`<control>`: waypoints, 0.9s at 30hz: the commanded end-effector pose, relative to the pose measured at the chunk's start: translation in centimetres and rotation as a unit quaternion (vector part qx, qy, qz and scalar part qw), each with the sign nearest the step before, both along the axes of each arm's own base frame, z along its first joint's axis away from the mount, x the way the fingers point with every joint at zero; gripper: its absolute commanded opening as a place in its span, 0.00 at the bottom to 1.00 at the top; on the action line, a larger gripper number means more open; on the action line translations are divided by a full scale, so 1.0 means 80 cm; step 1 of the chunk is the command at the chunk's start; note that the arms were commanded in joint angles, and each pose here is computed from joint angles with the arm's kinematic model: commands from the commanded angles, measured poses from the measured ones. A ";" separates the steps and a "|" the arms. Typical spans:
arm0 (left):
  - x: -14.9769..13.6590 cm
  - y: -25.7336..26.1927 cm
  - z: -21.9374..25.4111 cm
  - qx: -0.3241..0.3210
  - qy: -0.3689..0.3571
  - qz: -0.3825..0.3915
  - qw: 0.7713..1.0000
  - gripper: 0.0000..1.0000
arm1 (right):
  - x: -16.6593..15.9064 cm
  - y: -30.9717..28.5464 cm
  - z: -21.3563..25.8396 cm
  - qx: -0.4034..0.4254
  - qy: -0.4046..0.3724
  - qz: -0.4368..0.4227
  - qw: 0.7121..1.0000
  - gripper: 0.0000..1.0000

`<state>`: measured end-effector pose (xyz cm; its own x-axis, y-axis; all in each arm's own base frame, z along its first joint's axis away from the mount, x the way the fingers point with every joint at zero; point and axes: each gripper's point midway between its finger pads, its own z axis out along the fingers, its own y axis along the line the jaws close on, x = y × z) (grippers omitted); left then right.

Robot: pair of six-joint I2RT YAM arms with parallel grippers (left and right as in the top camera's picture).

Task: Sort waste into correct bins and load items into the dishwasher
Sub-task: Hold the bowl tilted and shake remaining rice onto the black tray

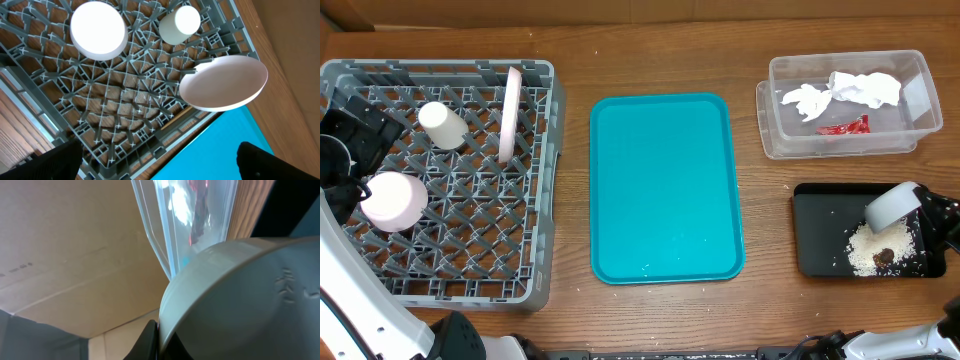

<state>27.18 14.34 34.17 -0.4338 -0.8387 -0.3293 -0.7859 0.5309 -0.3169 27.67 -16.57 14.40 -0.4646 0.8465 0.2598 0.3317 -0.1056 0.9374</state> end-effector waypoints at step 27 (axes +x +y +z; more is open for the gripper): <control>0.001 0.001 -0.002 -0.008 0.000 0.008 1.000 1.00 | 0.000 -0.009 0.024 0.054 -0.031 -0.033 0.998 0.04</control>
